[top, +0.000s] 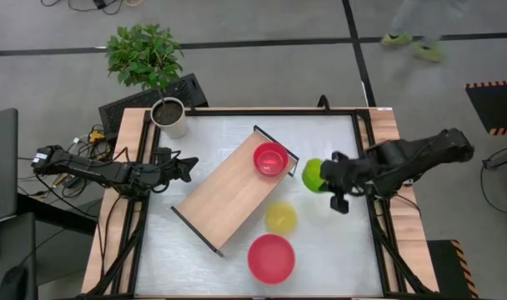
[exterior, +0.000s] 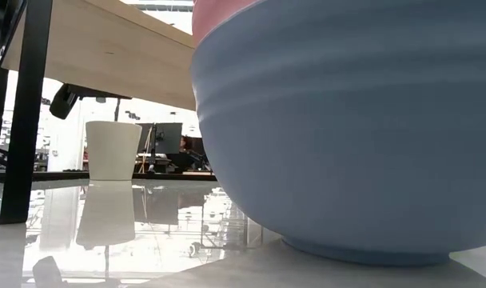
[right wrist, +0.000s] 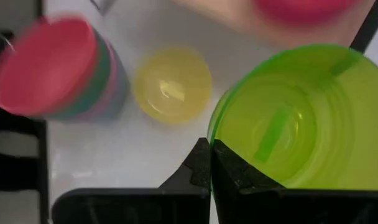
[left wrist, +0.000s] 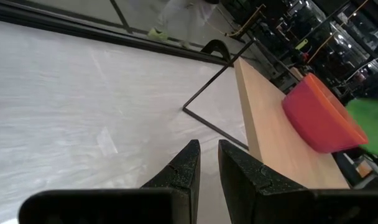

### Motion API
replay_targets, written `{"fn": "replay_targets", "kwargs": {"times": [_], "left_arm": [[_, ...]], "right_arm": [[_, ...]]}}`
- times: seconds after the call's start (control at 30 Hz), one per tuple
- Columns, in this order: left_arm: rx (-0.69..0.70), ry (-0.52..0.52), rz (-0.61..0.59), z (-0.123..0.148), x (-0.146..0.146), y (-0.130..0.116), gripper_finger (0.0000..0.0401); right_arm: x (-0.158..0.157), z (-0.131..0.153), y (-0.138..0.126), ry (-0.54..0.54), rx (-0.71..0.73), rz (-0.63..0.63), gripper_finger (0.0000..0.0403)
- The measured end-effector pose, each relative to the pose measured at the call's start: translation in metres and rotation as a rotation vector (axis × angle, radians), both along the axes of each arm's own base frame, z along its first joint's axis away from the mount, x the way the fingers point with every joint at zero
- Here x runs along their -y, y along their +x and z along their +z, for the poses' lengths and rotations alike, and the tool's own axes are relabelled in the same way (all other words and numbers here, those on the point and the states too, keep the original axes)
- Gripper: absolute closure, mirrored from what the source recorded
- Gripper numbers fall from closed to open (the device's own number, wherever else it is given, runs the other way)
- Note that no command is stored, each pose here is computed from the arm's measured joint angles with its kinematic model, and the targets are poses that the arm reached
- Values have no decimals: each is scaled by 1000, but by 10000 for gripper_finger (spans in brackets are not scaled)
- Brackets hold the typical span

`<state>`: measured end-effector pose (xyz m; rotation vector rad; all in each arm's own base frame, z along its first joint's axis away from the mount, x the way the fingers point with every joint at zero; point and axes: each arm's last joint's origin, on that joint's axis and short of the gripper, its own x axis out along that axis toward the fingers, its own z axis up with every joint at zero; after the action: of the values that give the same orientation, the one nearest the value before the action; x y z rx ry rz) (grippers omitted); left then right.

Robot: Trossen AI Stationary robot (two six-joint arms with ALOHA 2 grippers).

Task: Place and stack bowls onto a shelf
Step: Stack the green bowl on top of the red bowl into the shelf

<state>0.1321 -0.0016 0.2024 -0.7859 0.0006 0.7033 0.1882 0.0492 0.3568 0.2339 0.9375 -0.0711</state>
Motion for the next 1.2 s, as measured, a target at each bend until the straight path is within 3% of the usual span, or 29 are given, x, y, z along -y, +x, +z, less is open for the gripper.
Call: {"fn": "replay_targets", "kwargs": {"times": [0.2, 0.37, 0.6, 0.83, 1.2], "left_arm": [[-1, -1, -2, 0, 0, 0, 358], [-1, 0, -1, 0, 0, 0, 358], [-3, 0, -2, 0, 0, 0, 358], [-3, 0, -1, 0, 0, 0, 358], [-5, 0, -2, 0, 0, 0, 358]], "right_arm": [[19, 46, 15, -154, 104, 90, 383], [32, 57, 44, -335, 76, 245, 383], [44, 57, 92, -439, 39, 417, 383], [42, 45, 121, -443, -26, 555, 383], [45, 28, 133, -431, -116, 595, 383]]}}
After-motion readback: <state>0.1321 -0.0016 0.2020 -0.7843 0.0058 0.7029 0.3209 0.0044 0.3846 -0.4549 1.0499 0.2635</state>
